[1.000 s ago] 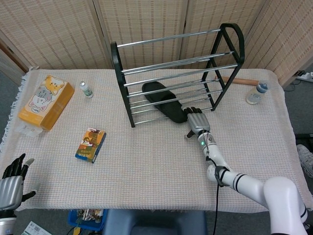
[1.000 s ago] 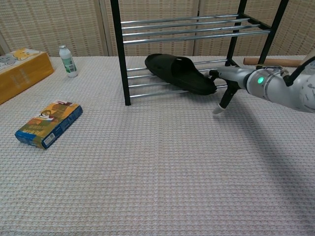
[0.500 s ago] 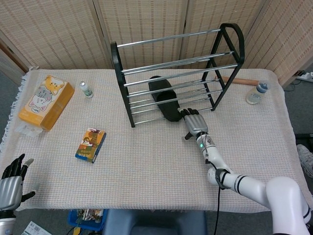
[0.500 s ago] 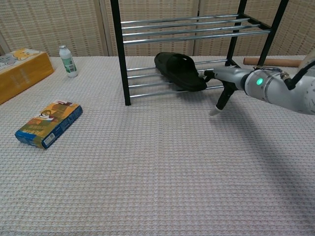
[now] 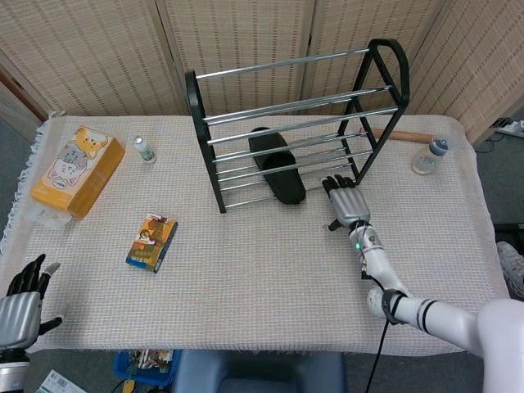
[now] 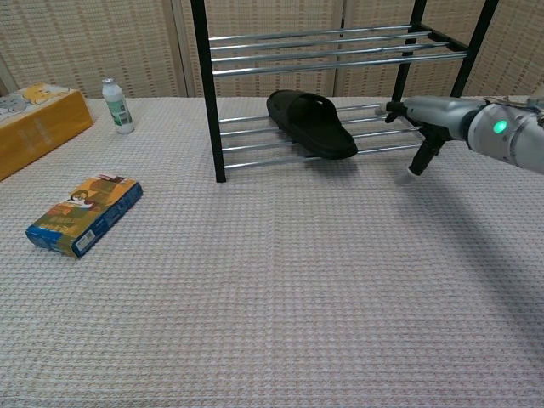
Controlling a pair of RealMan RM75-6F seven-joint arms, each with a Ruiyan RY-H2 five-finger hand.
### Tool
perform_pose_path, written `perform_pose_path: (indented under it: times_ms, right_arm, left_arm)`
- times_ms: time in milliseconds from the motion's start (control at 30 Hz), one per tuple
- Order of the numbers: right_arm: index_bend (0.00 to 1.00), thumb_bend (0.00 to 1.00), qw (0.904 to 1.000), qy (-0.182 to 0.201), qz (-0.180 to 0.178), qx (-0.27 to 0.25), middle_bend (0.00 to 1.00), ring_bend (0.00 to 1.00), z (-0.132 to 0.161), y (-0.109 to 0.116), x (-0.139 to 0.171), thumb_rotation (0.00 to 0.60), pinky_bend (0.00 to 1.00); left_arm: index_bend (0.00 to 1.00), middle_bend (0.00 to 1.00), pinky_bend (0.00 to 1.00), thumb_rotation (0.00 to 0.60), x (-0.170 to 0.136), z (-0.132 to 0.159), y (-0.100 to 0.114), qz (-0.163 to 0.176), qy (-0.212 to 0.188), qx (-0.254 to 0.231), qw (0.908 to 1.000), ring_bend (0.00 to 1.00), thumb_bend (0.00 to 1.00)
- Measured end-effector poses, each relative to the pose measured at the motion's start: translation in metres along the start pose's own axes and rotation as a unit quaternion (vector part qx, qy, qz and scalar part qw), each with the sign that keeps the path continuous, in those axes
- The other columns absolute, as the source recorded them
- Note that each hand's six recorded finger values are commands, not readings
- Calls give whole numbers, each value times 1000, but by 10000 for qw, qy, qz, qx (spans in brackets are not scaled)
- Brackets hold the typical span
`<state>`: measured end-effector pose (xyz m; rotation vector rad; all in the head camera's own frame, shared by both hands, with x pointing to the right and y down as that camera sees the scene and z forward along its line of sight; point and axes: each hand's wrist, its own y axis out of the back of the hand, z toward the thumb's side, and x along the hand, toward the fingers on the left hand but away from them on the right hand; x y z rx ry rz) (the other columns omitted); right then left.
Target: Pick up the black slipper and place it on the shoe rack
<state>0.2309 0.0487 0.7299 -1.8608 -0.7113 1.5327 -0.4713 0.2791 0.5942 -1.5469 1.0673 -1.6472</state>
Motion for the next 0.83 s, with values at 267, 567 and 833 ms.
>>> perform_pose_path:
  times_ms: [267,567,833]
  right_arm:
    - [0,192,9983,-162,-529,163,88,49,-38,20,54,600,43]
    - [0,212,9901,-411,-1281,396,116,49,-91,26,139,600,43]
    - [0,212,9838,-708,-1643,53,120,50,-139,16,229,600,43]
  left_arm:
    - [163,0,151,600,11,16,1,38,-241,2,9997,0,323]
    - [162,0,151,600,15,25,4,67,-309,12,9995,0,323]
    - [162,0,151,600,17,36,8,191,-322,13,9993,0,323]
